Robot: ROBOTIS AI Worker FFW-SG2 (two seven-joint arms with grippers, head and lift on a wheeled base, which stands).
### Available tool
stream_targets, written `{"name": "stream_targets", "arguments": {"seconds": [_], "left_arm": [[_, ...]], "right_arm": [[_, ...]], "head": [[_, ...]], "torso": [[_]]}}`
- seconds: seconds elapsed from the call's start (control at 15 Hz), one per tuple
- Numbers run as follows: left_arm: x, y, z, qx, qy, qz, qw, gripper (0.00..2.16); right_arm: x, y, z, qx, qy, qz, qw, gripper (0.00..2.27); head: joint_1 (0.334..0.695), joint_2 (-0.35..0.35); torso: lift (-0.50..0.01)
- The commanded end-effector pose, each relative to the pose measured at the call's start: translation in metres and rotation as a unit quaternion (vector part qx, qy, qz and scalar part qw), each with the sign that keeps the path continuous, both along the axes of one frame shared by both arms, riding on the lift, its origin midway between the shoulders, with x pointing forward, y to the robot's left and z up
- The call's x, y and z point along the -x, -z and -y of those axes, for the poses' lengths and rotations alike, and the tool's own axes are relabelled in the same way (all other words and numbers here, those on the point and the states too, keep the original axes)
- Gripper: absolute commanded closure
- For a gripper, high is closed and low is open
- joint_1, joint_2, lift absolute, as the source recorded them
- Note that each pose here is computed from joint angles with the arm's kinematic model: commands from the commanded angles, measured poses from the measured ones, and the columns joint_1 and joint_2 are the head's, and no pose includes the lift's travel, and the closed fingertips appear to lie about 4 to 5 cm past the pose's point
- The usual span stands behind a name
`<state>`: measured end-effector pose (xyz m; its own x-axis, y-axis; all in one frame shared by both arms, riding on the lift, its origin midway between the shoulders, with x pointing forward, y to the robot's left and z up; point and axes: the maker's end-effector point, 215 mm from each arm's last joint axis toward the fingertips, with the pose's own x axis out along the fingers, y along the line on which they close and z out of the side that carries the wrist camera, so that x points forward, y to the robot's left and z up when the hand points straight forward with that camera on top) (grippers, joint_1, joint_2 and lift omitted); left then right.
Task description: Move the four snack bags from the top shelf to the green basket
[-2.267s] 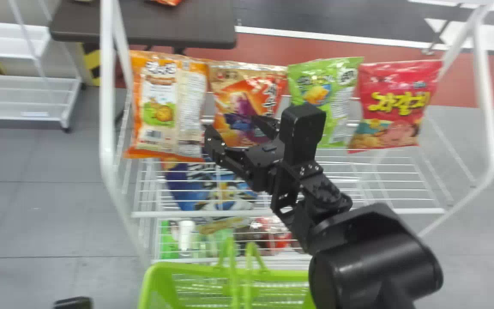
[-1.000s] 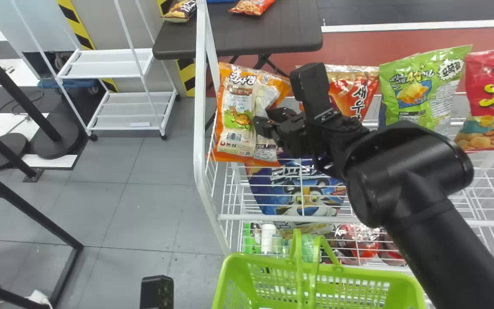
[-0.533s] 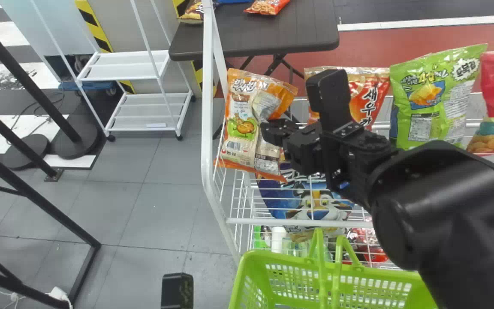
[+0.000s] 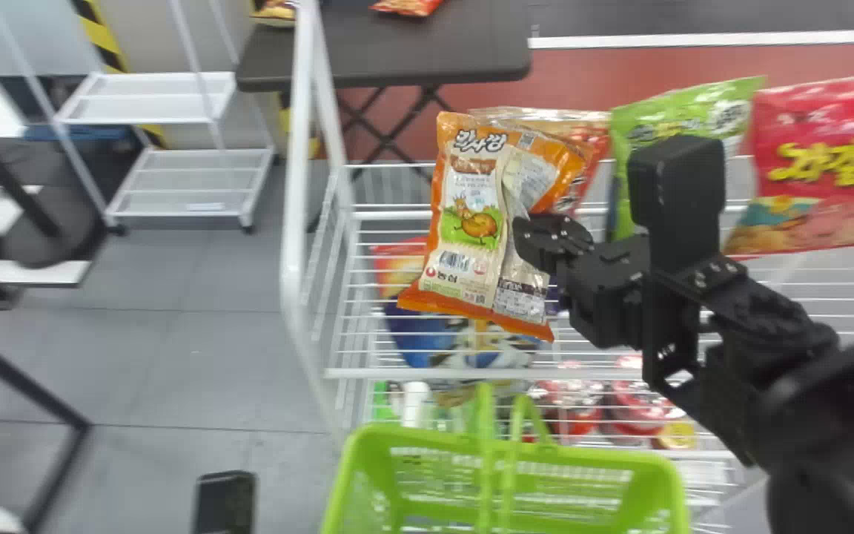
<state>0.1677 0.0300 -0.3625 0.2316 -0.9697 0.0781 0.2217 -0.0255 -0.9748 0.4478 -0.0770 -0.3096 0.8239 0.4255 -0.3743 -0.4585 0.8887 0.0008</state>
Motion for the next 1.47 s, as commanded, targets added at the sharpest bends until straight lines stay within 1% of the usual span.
{"name": "stream_targets", "arguments": {"seconds": [0.0, 0.07, 0.13, 0.27, 0.33, 0.4, 0.47, 0.53, 0.6, 0.67, 0.8, 0.93, 1.07, 1.2, 1.4], "left_arm": [[-0.003, 0.003, 0.000, -0.006, -0.006, -0.001, 1.0000, 1.36], [-0.004, 0.004, 0.001, -0.007, -0.008, 0.000, 0.9999, 1.36], [-0.005, 0.005, 0.005, -0.010, -0.008, 0.001, 0.9999, 1.36], [-0.012, 0.010, 0.010, -0.021, -0.019, 0.015, 0.9995, 1.36], [-0.017, 0.010, 0.011, -0.023, -0.027, 0.022, 0.9991, 1.36], [-0.022, 0.010, 0.010, -0.026, -0.036, 0.030, 0.9985, 1.36], [-0.025, 0.010, 0.010, -0.029, -0.044, 0.037, 0.9979, 1.36], [-0.026, 0.010, 0.011, -0.034, -0.049, 0.042, 0.9973, 1.36], [-0.026, 0.010, 0.015, -0.037, -0.052, 0.049, 0.9968, 1.36], [-0.027, 0.010, 0.021, -0.040, -0.051, 0.053, 0.9965, 1.36], [-0.026, 0.012, 0.030, -0.047, -0.047, 0.057, 0.9961, 1.36], [-0.029, 0.013, 0.038, -0.057, -0.050, 0.073, 0.9944, 1.36], [-0.031, 0.009, 0.042, -0.058, -0.052, 0.085, 0.9933, 1.36], [-0.033, 0.002, 0.039, -0.060, -0.054, 0.094, 0.9923, 1.36], [-0.032, -0.010, 0.036, -0.059, -0.057, 0.107, 0.9909, 1.36]], "right_arm": [[0.030, -0.015, 0.054, 0.010, 0.027, 0.011, 1.000, 2.11], [0.044, -0.019, 0.075, 0.008, 0.034, 0.008, 0.999, 2.11], [0.056, -0.024, 0.094, 0.007, 0.045, 0.003, 0.999, 2.11], [0.081, -0.023, 0.127, 0.020, 0.063, -0.018, 0.998, 2.11], [0.094, -0.013, 0.140, 0.022, 0.066, -0.045, 0.997, 2.11], [0.104, -0.006, 0.147, 0.012, 0.067, -0.070, 0.995, 2.11], [0.119, 0.002, 0.153, -0.012, 0.065, -0.104, 0.992, 2.11], [0.137, 0.007, 0.151, -0.053, 0.064, -0.134, 0.987, 2.11], [0.147, -0.004, 0.153, -0.102, 0.066, -0.131, 0.984, 2.11], [0.155, -0.010, 0.157, -0.111, 0.045, -0.133, 0.984, 2.11], [0.181, -0.001, 0.160, -0.148, 0.034, -0.185, 0.971, 2.11], [0.189, 0.011, 0.162, -0.161, 0.036, -0.208, 0.964, 2.11], [0.196, 0.038, 0.157, -0.170, 0.040, -0.242, 0.954, 2.11], [0.198, 0.065, 0.142, -0.156, 0.040, -0.269, 0.950, 2.11], [0.198, 0.087, 0.111, -0.144, 0.023, -0.288, 0.946, 2.11]], "head": [[0.695, -0.069], [0.695, -0.105], [0.695, -0.184], [0.695, -0.253], [0.695, -0.295], [0.695, -0.350], [0.695, -0.350], [0.695, -0.350], [0.695, -0.350], [0.695, -0.350], [0.695, -0.350], [0.695, -0.350], [0.695, -0.350], [0.695, -0.350], [0.695, -0.350]], "torso": [[0.000], [0.000], [0.000], [0.000], [0.000], [0.000], [0.000], [0.000], [0.000], [0.000], [0.000], [0.000], [0.000], [0.000], [0.000]]}}
